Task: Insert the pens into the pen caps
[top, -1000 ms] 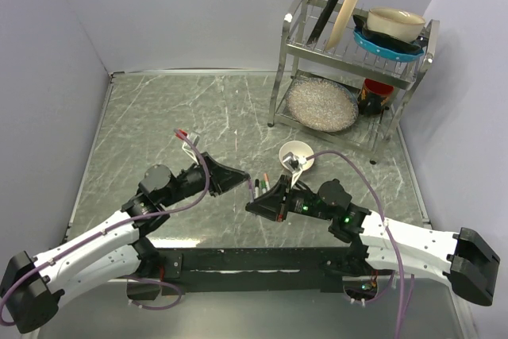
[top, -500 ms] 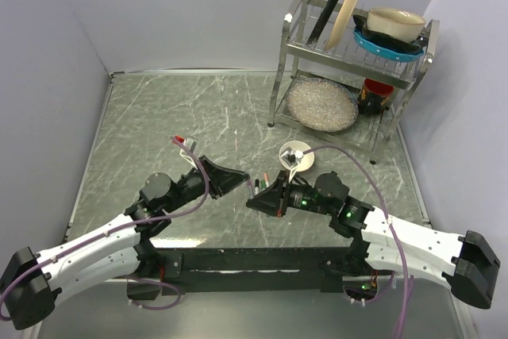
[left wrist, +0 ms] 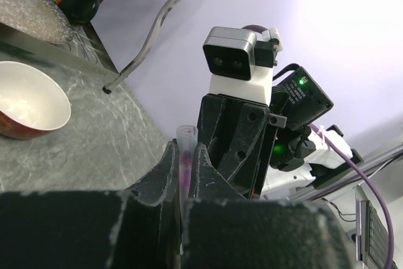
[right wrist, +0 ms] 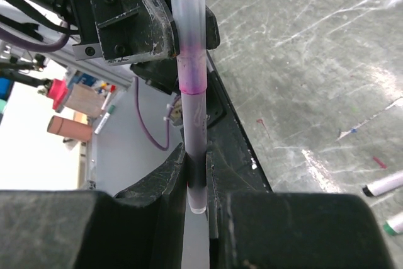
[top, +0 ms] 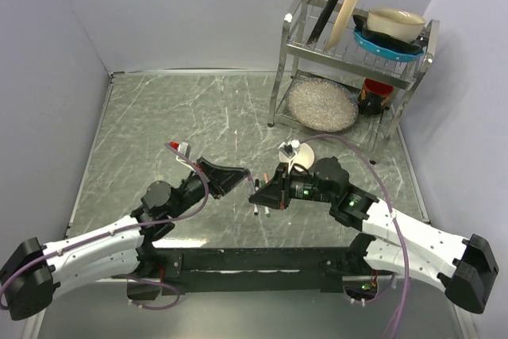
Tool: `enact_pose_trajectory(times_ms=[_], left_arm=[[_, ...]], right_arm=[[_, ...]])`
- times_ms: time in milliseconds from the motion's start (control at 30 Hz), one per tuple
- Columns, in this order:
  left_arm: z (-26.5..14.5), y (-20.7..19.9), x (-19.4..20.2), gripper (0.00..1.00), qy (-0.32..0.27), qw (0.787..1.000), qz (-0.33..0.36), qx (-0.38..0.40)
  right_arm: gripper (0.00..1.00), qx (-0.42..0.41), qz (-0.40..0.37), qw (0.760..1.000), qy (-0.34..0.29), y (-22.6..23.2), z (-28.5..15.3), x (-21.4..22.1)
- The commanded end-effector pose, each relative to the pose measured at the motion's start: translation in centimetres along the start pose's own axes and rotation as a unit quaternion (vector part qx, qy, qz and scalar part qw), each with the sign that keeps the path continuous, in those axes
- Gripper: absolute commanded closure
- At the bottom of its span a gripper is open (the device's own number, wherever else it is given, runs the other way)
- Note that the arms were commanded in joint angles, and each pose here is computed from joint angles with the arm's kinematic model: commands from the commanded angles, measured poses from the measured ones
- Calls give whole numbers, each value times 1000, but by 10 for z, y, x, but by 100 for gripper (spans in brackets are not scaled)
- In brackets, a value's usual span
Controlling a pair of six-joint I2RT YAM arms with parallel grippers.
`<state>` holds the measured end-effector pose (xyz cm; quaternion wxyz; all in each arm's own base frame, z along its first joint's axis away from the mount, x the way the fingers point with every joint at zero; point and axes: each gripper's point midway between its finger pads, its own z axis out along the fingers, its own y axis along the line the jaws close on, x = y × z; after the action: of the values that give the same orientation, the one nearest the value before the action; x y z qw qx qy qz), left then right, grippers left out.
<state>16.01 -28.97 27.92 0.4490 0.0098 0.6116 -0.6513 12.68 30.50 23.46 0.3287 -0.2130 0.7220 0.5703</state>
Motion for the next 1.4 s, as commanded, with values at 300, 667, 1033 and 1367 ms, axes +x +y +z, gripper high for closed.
enact_pose_trajectory(times_ms=[300,667,1033,1367], left_arm=[[-47,-6,139,99,285,958,-35,28],[-30,-3,105,99,217,975,-15,-37],[4,6,-12,99,86,967,109,-213],[5,101,-2,99,155,927,102,-327]], right_arm=[[100,44,-119,960,-249,22,-28,-175],[100,-17,-95,978,-186,14,-17,-149],[42,5,-17,997,-74,-37,-24,-35],[0,76,5,991,-113,-56,-62,-4]])
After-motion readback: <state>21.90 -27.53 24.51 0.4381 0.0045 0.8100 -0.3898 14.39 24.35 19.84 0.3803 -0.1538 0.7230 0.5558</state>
